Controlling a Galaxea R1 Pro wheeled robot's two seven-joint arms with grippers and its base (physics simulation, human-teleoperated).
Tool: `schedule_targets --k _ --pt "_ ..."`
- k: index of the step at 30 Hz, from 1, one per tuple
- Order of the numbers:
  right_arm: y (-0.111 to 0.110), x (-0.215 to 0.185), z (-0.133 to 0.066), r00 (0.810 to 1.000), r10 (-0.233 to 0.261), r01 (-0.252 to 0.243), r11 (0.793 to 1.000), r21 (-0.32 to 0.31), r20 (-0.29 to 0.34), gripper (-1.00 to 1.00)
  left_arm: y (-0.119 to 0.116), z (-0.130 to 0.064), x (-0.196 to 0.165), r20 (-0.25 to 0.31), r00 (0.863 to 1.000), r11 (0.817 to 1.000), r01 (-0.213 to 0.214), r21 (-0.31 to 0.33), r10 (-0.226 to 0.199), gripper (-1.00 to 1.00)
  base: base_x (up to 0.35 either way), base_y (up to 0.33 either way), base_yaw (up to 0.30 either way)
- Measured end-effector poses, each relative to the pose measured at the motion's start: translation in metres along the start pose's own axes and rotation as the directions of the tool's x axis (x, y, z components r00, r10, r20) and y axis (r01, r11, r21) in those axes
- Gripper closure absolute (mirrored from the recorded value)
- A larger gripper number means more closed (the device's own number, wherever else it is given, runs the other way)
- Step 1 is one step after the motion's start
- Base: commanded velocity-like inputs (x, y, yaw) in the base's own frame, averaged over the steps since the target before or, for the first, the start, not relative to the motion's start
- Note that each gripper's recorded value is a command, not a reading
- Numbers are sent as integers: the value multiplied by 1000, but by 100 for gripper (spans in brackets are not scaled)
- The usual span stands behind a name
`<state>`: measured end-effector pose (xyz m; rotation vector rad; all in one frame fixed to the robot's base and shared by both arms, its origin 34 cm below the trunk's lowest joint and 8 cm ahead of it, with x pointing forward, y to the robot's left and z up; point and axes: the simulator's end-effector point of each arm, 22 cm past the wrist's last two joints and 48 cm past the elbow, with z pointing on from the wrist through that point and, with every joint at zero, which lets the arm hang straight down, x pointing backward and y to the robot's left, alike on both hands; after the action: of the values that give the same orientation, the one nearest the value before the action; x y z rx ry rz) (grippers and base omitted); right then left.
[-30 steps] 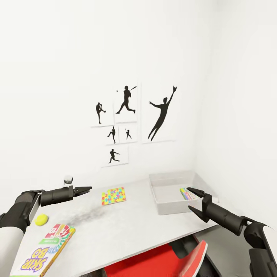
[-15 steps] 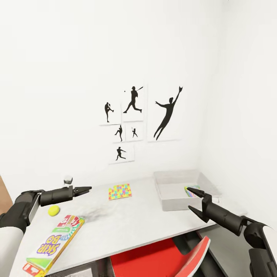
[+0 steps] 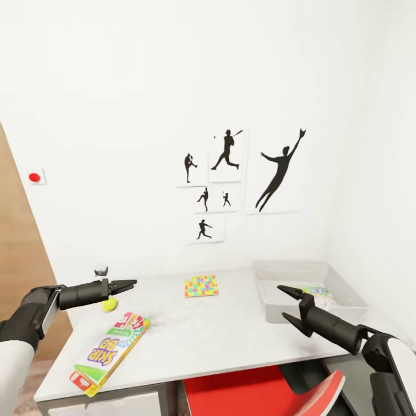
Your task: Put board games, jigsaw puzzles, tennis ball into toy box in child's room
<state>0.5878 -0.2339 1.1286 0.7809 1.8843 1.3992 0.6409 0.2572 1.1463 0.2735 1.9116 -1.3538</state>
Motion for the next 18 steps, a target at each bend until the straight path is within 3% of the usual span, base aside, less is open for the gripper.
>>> schedule_targets --k 18 --pt "0 8 5 1000 -14 14 1000 10 -20 -100 2 -3 -1 0 1000 1000 -8 -11 8 -100 -27 0 293"
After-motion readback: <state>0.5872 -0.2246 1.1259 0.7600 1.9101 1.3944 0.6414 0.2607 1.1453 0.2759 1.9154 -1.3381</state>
